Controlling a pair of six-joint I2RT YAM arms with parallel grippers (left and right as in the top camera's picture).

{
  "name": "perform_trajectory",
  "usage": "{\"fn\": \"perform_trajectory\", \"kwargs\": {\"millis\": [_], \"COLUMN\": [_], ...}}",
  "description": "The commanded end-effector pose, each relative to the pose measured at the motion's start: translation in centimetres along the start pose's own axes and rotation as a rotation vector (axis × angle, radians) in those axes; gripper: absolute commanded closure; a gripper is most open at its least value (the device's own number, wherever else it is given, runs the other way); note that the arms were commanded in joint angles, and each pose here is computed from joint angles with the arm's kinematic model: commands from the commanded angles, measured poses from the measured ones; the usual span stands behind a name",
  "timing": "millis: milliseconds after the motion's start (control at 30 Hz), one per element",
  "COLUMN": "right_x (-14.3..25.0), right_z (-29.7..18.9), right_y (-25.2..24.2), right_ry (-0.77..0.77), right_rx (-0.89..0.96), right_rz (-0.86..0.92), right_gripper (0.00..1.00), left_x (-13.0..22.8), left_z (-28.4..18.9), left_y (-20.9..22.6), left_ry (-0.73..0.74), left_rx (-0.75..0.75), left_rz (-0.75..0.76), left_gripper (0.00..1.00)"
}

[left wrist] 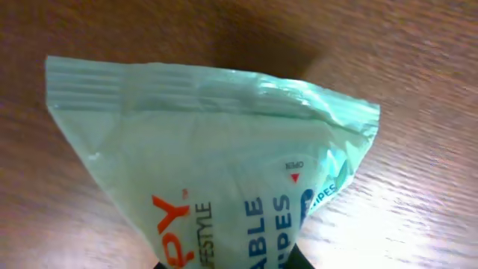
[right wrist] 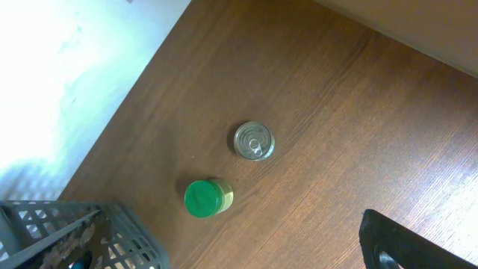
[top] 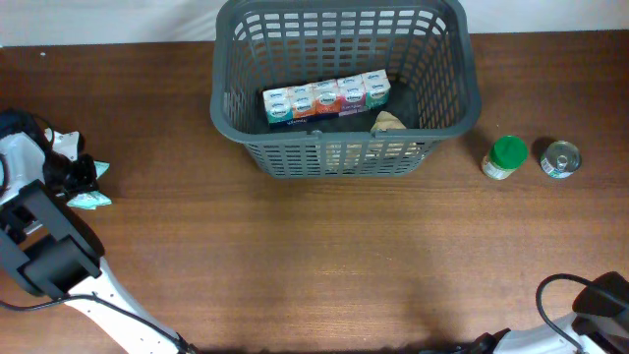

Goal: Pack container
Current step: 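Grasp the mint-green wipes packet with the left gripper, then carry the wipes packet into the basket and release it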

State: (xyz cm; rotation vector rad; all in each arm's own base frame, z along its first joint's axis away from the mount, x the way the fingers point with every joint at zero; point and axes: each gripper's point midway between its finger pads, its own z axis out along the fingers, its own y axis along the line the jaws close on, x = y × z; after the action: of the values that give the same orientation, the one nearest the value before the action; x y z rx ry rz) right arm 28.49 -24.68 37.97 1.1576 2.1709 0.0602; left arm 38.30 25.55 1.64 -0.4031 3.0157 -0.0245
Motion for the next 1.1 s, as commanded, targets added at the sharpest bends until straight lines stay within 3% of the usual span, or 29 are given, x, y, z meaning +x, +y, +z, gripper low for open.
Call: {"fn": "perform_trajectory", "kwargs": {"millis": [0, 167, 333, 500, 600, 867, 1067], "right_x": [-0.1, -0.1, -0.1, -0.1, -0.1, -0.1, -0.1], "right_z": [-0.2, -0.2, -0.2, -0.2, -0.2, -0.2, -0.2], "right_y": [0.0, 0.0, 0.0, 0.0, 0.0, 0.0, 0.0], "right_ry": [-0.006, -0.006, -0.006, -0.006, -0.006, -0.006, -0.006], "right_rx": [-0.004, -0.004, -0.004, -0.004, -0.004, -0.004, -0.004], "right_rz": [0.006, 0.006, 0.006, 0.006, 0.006, 0.006, 0.006], "right_gripper": [0.01, 0.01, 0.01, 0.01, 0.01, 0.01, 0.01], "left_x": [-3.2, -8.3, -12.0, -11.6, -8.9, -1.3, 2.0], "left_z": [-3.0, -11.6, -23.8, -34.2, -38.9, -37.6, -29.5], "left_y": [-0.6, -4.6, -11.2, -20.6, -28.6, -44.8, -51.6], "left_ry": [-0.088, -0.275, -0.551, -0.829, -0.972, -0.988, -0.781], "left_rx": [0.011, 0.089, 0.095, 0.067, 0.059, 0.112, 0.201], "left_rz": [-0.046, 0.033, 0.189, 0.492, 0.78, 1.409, 1.632], "left_gripper": [0.98, 0.98, 0.98, 0.98, 0.98, 0.98, 0.98]}}
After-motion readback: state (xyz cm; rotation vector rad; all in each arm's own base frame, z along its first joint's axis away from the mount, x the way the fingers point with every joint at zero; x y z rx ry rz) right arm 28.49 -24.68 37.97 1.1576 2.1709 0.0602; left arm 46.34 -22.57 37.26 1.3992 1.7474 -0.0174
